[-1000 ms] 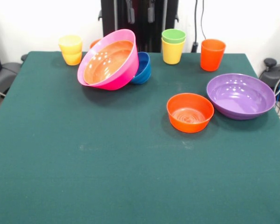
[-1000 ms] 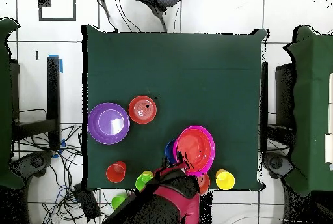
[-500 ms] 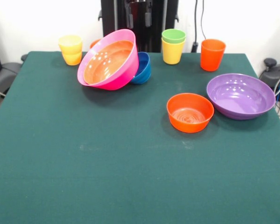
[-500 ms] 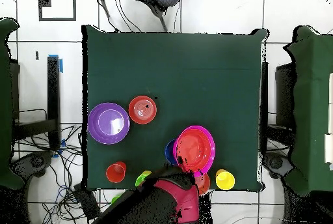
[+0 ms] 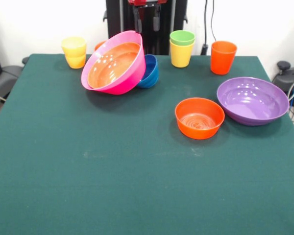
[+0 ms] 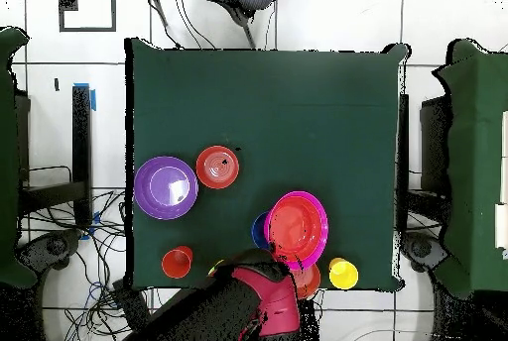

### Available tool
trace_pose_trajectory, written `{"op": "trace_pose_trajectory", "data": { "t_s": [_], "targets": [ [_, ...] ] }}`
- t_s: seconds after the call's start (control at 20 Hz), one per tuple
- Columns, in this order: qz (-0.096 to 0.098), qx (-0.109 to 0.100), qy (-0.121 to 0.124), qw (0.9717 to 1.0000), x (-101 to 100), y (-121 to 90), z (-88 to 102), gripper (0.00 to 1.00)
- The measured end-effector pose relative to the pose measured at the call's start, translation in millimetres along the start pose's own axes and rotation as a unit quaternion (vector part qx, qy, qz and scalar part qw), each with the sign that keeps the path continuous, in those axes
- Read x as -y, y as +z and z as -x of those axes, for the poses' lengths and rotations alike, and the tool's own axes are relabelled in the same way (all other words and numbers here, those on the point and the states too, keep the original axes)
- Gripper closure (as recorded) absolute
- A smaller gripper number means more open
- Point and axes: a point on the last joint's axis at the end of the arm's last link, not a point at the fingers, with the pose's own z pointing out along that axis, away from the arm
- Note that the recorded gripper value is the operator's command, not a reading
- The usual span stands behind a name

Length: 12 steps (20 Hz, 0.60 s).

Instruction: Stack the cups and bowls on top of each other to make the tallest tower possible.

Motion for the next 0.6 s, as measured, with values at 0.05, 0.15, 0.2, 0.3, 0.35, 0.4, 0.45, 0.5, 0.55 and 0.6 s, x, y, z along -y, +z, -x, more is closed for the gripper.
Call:
{"op": "trace_pose_trajectory", "data": {
  "t_s": [0.05,0.15,0.2,0.3,0.35,0.4,0.45,0.5,0.55,0.6],
  "targets": [
    [0.000,0.000,0.000,1.0000,-0.2,0.1,-0.1,0.00],
    [0.001,-0.005,-0.002,1.0000,-1.6,1.9,-2.0,0.00],
    [0.001,-0.006,-0.002,1.0000,-1.8,2.5,-2.8,0.00],
    [0.000,-0.008,-0.002,1.0000,-1.7,3.2,-3.9,0.00],
    [0.000,-0.009,-0.002,1.0000,-1.5,3.3,-4.1,0.00],
    [-0.003,-0.010,-0.002,0.9999,-0.8,3.2,-4.2,0.00],
    [-0.004,-0.010,-0.002,0.9999,-0.4,3.3,-4.3,0.00],
    [-0.006,-0.011,-0.002,0.9999,-0.1,3.3,-4.4,0.00],
    [-0.011,-0.012,-0.002,0.9999,1.3,3.1,-4.8,0.00],
    [-0.013,-0.013,-0.002,0.9998,1.9,3.0,-4.9,0.00]
  ]
}}
